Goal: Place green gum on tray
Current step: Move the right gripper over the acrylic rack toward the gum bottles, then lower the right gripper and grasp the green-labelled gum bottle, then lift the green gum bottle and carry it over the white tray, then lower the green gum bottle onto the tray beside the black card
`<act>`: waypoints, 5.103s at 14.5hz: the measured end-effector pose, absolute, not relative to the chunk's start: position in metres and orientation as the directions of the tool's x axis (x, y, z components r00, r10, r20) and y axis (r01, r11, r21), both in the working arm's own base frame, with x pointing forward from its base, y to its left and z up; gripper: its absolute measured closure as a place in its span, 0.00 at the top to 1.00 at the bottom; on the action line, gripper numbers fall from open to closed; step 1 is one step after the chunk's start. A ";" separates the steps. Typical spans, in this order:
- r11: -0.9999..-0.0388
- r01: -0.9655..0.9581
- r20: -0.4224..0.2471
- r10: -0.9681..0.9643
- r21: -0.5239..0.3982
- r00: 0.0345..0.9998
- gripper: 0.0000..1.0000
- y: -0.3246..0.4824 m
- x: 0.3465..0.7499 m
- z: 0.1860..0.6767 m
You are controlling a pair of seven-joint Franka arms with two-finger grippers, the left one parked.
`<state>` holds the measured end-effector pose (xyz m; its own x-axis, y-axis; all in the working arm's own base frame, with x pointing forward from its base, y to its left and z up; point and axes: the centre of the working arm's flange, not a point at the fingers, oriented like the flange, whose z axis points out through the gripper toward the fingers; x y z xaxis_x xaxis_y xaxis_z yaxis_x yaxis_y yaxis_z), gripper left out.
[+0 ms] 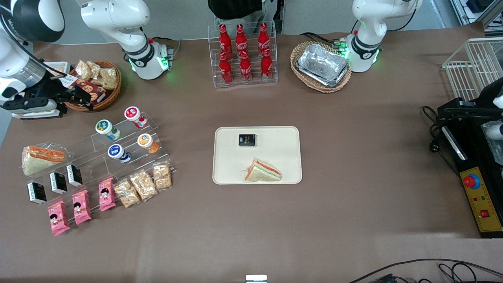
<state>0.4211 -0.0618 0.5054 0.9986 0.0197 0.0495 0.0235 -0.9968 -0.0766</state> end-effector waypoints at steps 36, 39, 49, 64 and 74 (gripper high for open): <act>-0.998 0.066 -0.021 0.067 -0.018 0.998 0.58 -0.034 0.474 0.545; -1.000 0.013 -0.039 0.012 0.005 0.999 0.58 0.015 0.484 0.603; -0.970 -0.231 -0.102 -0.224 -0.070 0.969 0.58 0.301 0.495 0.472; -0.972 -0.230 0.016 -0.231 -0.056 0.973 0.58 0.382 0.420 0.244; -0.968 -0.237 0.003 -0.238 -0.083 0.971 0.91 0.384 0.421 0.220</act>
<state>0.4206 0.3838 0.2195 0.9713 -0.2380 0.0028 -0.2369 -0.9680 -0.0827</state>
